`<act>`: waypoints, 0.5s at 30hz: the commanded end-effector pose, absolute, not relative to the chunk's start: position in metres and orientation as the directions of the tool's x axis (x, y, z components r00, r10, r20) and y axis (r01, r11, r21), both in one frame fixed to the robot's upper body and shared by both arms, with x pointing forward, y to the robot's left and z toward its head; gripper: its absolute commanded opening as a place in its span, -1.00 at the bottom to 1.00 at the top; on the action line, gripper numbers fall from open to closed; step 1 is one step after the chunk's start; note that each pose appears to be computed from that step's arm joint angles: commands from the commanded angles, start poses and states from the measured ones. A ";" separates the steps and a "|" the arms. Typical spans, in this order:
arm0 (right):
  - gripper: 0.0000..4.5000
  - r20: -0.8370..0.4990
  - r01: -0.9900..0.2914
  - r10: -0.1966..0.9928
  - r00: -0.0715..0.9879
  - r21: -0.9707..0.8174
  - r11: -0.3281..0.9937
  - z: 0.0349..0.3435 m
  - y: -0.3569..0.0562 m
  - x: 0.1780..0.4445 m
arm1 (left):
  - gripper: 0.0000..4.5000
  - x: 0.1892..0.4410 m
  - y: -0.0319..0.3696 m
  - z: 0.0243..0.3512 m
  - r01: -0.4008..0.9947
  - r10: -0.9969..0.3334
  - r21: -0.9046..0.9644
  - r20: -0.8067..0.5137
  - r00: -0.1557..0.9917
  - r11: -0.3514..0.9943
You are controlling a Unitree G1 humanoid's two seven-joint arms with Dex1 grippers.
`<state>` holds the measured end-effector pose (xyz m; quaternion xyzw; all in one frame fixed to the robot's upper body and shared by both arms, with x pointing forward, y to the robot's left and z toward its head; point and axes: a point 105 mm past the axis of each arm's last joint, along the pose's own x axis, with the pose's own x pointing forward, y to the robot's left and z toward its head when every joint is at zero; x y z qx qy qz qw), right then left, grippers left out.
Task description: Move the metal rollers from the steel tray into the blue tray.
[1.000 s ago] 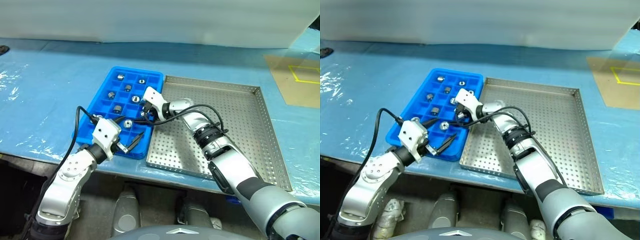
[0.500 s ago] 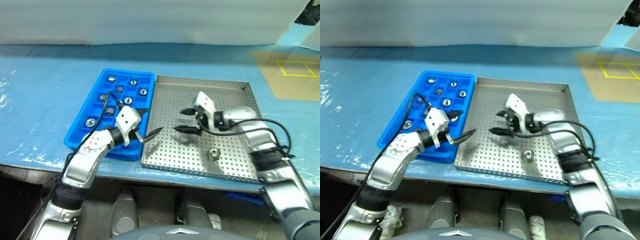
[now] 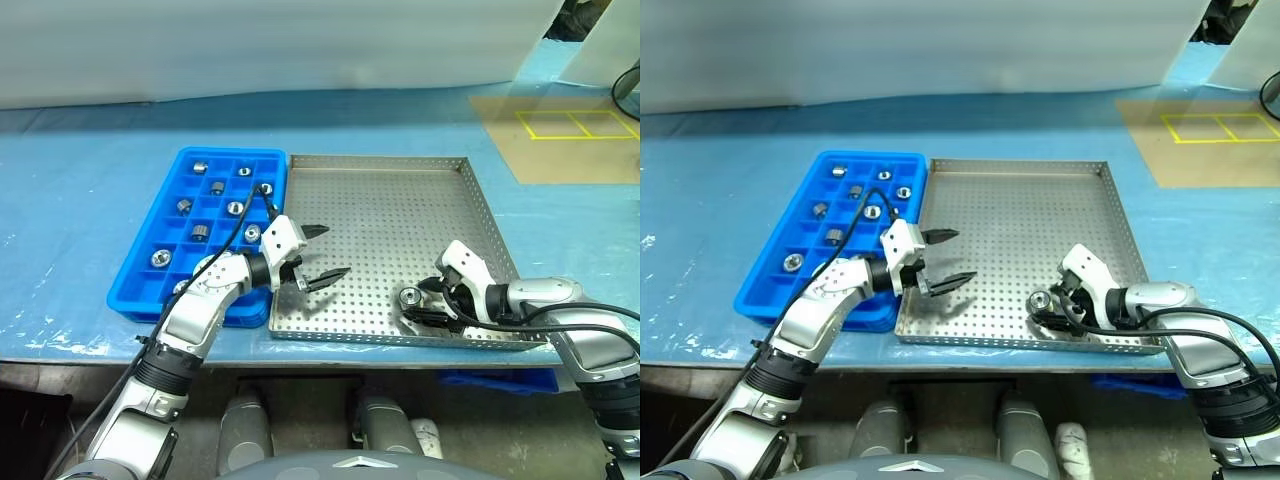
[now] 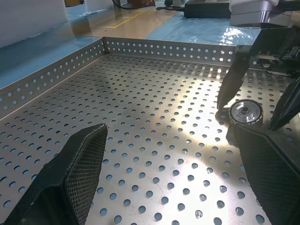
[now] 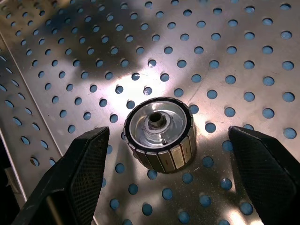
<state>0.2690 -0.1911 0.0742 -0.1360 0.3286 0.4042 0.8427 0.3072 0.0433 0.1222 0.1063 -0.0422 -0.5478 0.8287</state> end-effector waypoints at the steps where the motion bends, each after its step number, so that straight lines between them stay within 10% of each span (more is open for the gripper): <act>1: 0.47 -0.673 -0.742 0.563 0.480 0.031 0.670 0.069 -0.197 0.270 | 1.00 0.306 0.040 0.135 0.894 -0.926 0.268 -0.014 0.376 0.359; 6: -0.29 -0.621 -0.749 0.601 0.502 0.036 0.662 0.076 -0.184 0.280 | 1.00 0.306 0.044 0.135 0.889 -0.922 0.273 -0.020 0.387 0.368; 15: -0.29 -0.395 -0.840 0.772 0.498 0.000 0.543 0.121 -0.119 0.324 | 1.00 0.300 0.068 0.138 0.842 -0.876 0.292 -0.025 0.481 0.454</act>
